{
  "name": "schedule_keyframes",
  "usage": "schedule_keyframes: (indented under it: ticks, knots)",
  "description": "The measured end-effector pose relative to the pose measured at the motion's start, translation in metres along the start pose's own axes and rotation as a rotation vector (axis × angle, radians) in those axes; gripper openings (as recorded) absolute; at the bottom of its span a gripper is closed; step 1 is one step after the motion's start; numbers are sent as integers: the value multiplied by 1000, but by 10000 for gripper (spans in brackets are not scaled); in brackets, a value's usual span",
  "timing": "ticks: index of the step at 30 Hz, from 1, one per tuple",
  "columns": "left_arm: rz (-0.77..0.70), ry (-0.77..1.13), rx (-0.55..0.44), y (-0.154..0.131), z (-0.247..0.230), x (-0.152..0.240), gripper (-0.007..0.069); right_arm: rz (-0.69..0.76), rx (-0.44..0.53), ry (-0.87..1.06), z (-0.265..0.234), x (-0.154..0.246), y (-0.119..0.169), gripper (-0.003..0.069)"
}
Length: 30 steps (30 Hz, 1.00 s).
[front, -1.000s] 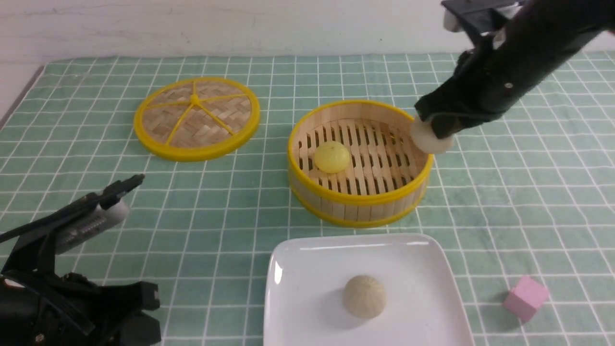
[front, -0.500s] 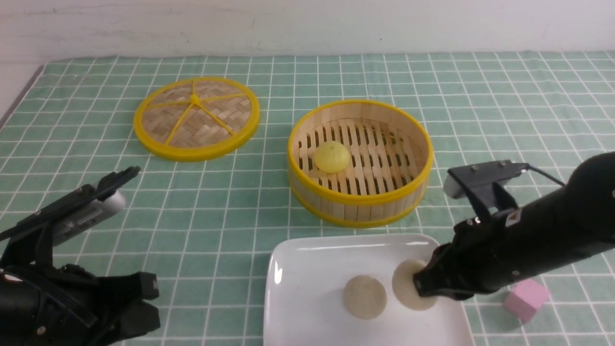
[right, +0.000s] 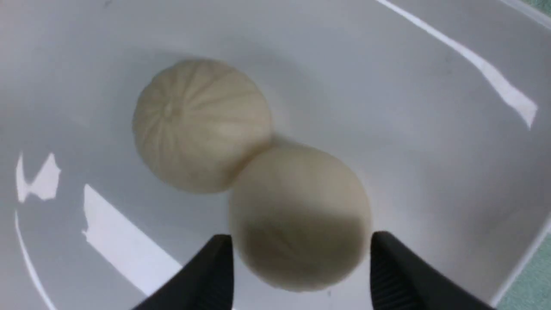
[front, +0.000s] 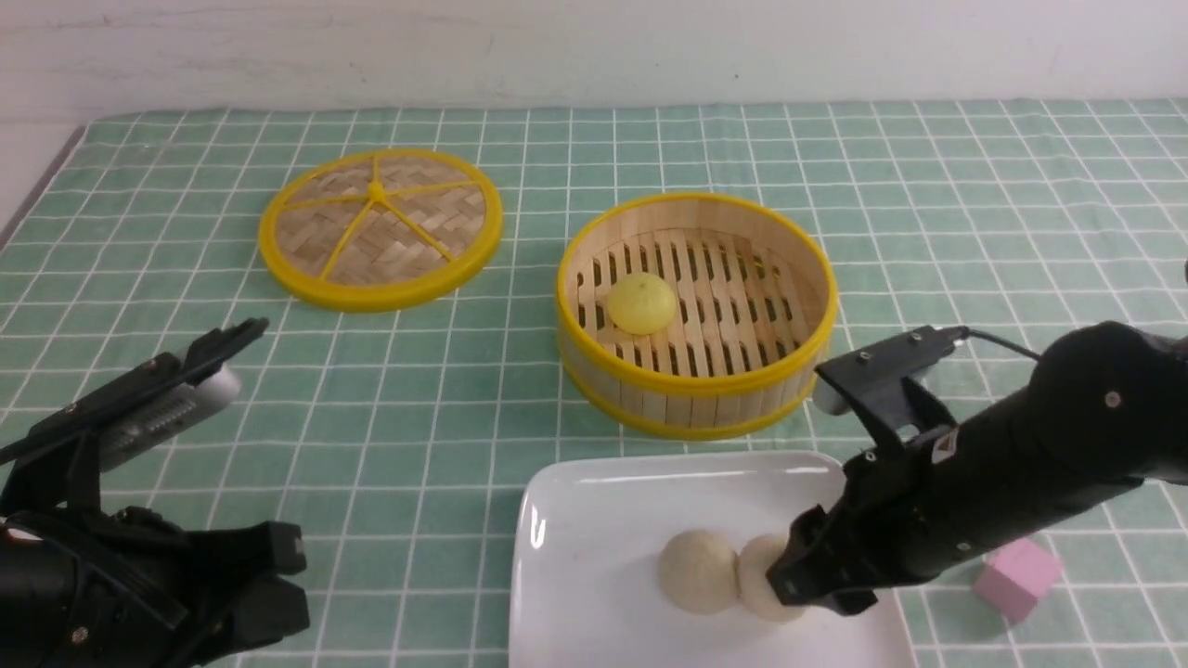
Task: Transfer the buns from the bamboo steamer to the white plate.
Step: 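Move the steamed bun from the bamboo steamer onto the white plate with the right gripper, then reach into the bamboo steamer and grasp a bun with the left gripper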
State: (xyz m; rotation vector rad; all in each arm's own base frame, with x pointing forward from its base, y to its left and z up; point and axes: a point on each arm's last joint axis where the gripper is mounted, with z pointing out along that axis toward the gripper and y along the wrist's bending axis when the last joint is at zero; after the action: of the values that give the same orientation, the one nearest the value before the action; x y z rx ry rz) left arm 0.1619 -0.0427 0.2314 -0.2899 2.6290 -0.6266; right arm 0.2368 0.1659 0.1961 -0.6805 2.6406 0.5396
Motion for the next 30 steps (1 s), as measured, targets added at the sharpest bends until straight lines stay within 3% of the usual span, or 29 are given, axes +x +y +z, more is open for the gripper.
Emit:
schedule_keyframes:
  ticks: [4,9,12,15,16,18,20,25,30]
  knots:
    - [0,0,0,0,0,0,129,-93,27,15,-35,-7,8,491]
    - [0,-11,-1,0,0,-1,130,-145,130,34,-87,-9,12,444]
    - [5,-31,1,-1,-2,-5,131,-159,232,38,-125,0,12,337]
    - [24,-60,17,-11,-9,-18,115,-155,343,31,-163,20,10,169]
    - [26,-62,19,-11,-10,-19,112,-155,344,29,-165,21,11,160]
    - [45,-66,36,-22,-17,-36,71,-128,392,-6,-186,35,10,46]
    - [76,-60,52,-33,-23,-52,22,-106,405,-57,-201,50,12,-8]
    - [130,3,83,-55,-18,-86,1,-100,408,-119,-211,82,11,-15]
    - [221,90,141,-100,4,-105,1,-108,403,-170,-206,107,8,-15]
